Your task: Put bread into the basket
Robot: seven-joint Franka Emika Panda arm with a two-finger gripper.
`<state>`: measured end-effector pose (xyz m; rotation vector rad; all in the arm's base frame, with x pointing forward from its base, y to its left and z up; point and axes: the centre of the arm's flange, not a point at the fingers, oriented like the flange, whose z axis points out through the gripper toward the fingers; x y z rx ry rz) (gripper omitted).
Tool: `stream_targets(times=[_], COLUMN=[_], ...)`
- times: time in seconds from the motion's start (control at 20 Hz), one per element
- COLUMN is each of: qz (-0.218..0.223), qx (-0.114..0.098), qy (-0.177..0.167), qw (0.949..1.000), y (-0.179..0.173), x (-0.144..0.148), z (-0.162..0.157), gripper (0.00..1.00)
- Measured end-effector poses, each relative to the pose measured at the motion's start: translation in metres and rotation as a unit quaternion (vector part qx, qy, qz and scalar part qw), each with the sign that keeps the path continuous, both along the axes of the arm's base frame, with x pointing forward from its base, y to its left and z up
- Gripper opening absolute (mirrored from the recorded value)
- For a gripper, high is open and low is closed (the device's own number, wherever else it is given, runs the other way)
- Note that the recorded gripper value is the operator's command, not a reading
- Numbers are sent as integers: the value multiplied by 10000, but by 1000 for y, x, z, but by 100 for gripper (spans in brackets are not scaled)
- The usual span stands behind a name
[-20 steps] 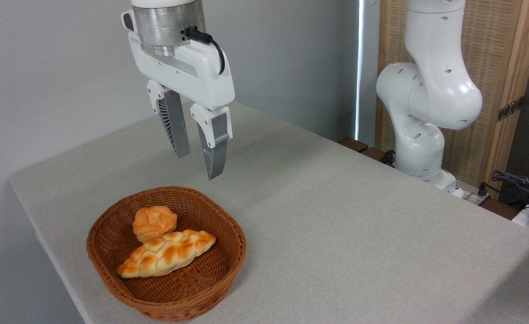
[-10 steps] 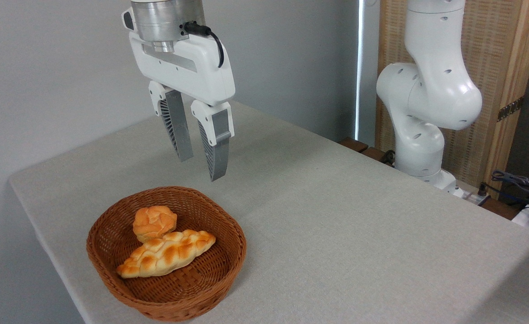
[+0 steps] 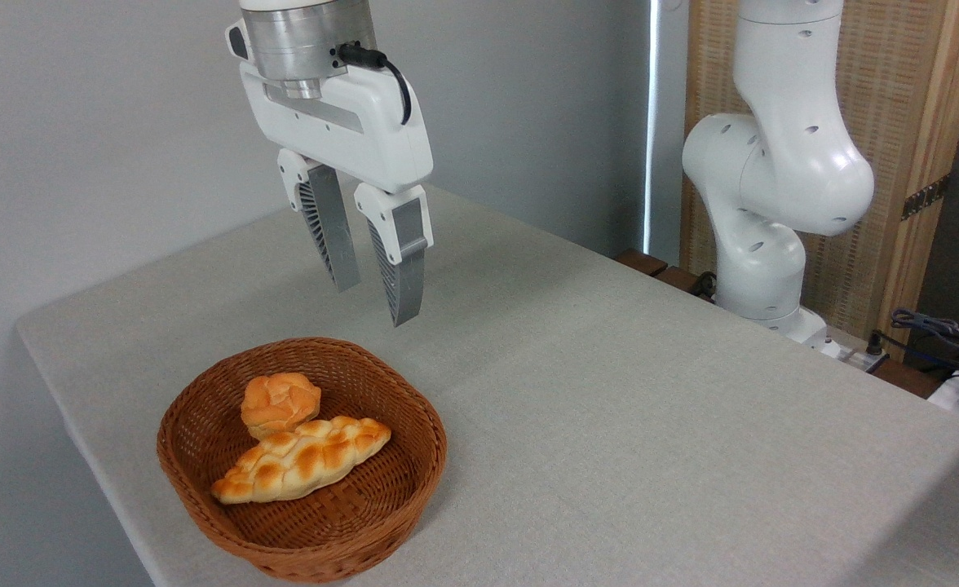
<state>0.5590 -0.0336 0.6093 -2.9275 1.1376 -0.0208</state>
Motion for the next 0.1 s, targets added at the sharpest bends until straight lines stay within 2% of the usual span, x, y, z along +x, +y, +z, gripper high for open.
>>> stream_targets(times=[0.1], qz=[0], qx=[0], qy=[0], qw=[10000], y=[0], x=[0], z=[0], gripper=[100])
